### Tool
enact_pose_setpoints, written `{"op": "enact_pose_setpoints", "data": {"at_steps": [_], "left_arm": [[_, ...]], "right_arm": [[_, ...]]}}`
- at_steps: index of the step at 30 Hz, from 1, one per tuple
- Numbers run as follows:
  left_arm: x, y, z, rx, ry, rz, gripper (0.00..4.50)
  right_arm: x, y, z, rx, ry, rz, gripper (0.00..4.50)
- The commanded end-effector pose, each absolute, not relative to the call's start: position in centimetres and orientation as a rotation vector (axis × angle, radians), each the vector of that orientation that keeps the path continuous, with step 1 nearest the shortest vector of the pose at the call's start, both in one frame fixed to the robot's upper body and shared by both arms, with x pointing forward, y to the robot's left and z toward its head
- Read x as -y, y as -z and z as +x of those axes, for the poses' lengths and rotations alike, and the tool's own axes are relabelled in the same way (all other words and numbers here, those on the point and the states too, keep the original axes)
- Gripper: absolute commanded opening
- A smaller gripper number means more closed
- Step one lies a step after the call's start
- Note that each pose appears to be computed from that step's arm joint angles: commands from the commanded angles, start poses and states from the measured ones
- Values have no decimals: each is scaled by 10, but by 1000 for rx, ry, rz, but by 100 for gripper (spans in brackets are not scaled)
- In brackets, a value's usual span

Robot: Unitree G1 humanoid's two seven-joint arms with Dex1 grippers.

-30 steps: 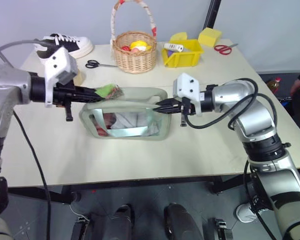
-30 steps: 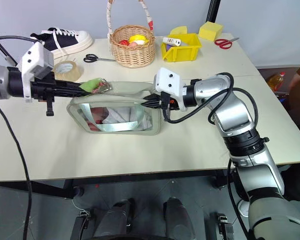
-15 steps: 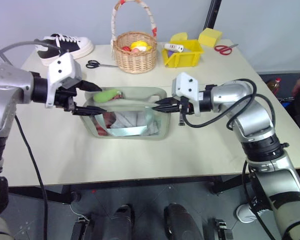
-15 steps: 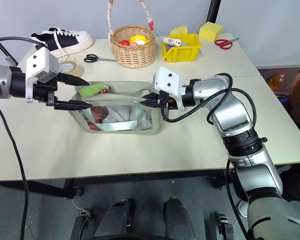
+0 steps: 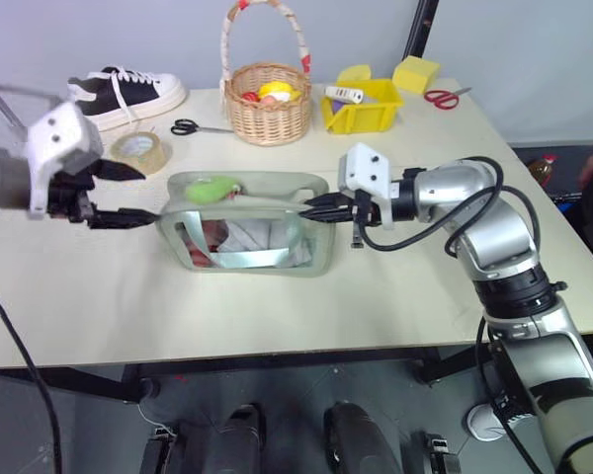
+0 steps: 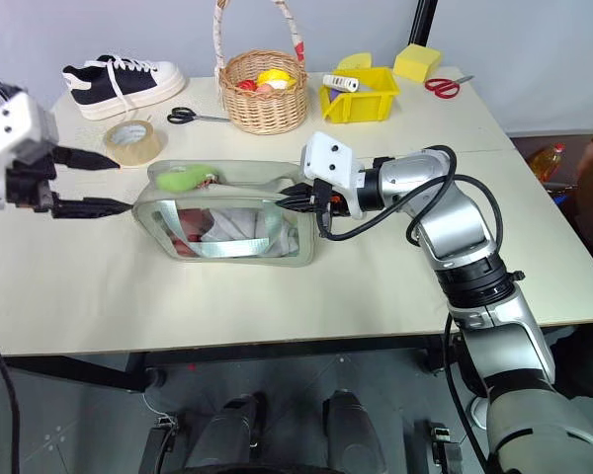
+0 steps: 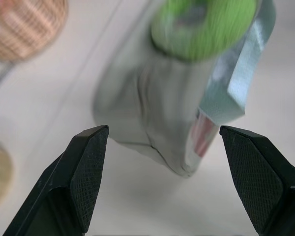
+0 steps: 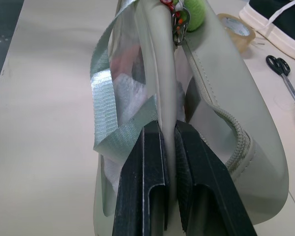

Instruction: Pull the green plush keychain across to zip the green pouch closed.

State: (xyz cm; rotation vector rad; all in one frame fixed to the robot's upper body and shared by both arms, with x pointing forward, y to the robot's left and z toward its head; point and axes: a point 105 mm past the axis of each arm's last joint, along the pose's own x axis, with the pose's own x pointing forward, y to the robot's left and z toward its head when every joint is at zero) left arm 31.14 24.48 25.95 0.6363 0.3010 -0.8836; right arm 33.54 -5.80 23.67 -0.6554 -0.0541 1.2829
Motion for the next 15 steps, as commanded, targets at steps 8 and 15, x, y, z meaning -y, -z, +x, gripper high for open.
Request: {"op": "enact_pose_setpoints", "data": {"at_steps": [8, 15], "left_arm": [[-236, -241, 326, -241, 856, 577, 386], [-234, -243, 326, -234, 873, 565, 98]], "right_arm": [[53, -252, 330, 111, -1291, -694, 0], [55, -253, 332, 109, -1276, -697, 0]]}}
